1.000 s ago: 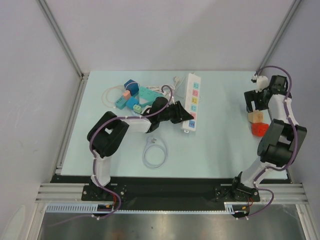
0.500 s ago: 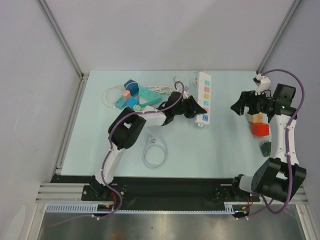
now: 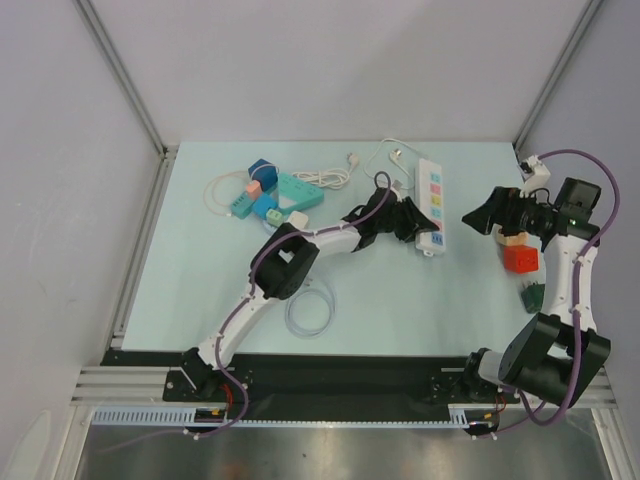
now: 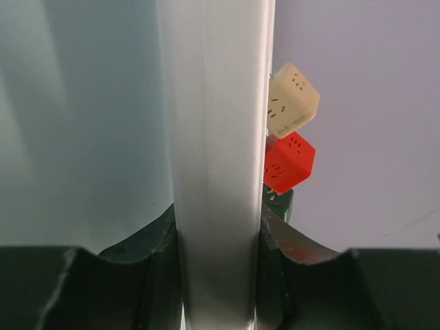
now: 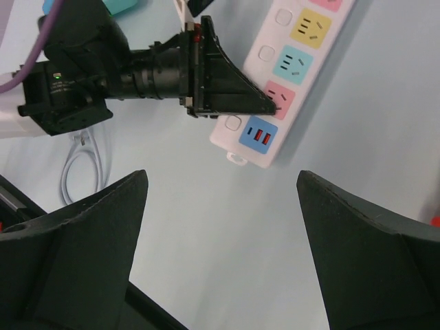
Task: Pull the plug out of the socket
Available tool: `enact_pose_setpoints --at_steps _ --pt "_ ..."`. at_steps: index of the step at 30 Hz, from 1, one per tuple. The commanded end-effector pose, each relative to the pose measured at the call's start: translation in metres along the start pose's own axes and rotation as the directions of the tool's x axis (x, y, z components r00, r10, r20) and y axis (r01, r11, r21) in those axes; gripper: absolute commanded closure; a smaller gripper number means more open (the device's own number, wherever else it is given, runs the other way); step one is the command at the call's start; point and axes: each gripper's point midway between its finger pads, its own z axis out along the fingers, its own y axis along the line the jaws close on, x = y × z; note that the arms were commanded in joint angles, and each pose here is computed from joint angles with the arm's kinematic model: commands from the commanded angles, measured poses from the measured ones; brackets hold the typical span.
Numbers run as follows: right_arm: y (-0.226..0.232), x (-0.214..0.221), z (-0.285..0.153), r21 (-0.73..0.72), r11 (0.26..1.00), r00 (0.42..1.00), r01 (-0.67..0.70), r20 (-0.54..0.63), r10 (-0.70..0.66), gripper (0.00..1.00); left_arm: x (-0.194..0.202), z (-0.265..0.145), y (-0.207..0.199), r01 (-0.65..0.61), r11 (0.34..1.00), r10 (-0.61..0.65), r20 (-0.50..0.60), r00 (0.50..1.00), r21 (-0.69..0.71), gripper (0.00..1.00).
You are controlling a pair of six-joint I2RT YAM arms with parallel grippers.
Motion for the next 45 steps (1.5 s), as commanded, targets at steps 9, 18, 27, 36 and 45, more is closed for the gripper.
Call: enact_pose_setpoints --at_steps 9,18,27,36,45 --pt "0.005 -0.009 -0.011 -0.036 0.999 0.998 0.002 0.060 0.000 0.05 -0.008 0.015 -0.021 0.063 0.997 -0.064 0.014 0.998 0.051 0.42" --pt "0.006 -0.009 -0.013 -0.047 0.999 0.998 -0.008 0.067 0.011 0.05 -0.032 -0.024 -0.041 -0.204 0.976 0.208 0.046 0.977 -0.079 0.05" --pt "0.007 -0.008 -0.014 -0.040 0.999 0.998 -0.001 0.067 0.004 0.05 -0.068 -0.107 -0.052 -0.552 0.769 0.600 0.065 0.797 -0.322 0.00" --pt "0.038 0.004 0.008 -0.090 0.992 0.996 0.093 -0.004 -0.093 0.05 -0.084 -0.231 -0.057 -0.713 0.462 0.852 0.040 0.522 -0.527 0.00" --pt "0.089 0.003 0.045 -0.208 0.959 0.975 0.191 -0.076 -0.211 0.05 -0.116 -0.351 -0.021 -0.571 0.408 0.852 0.072 0.519 -0.712 0.01"
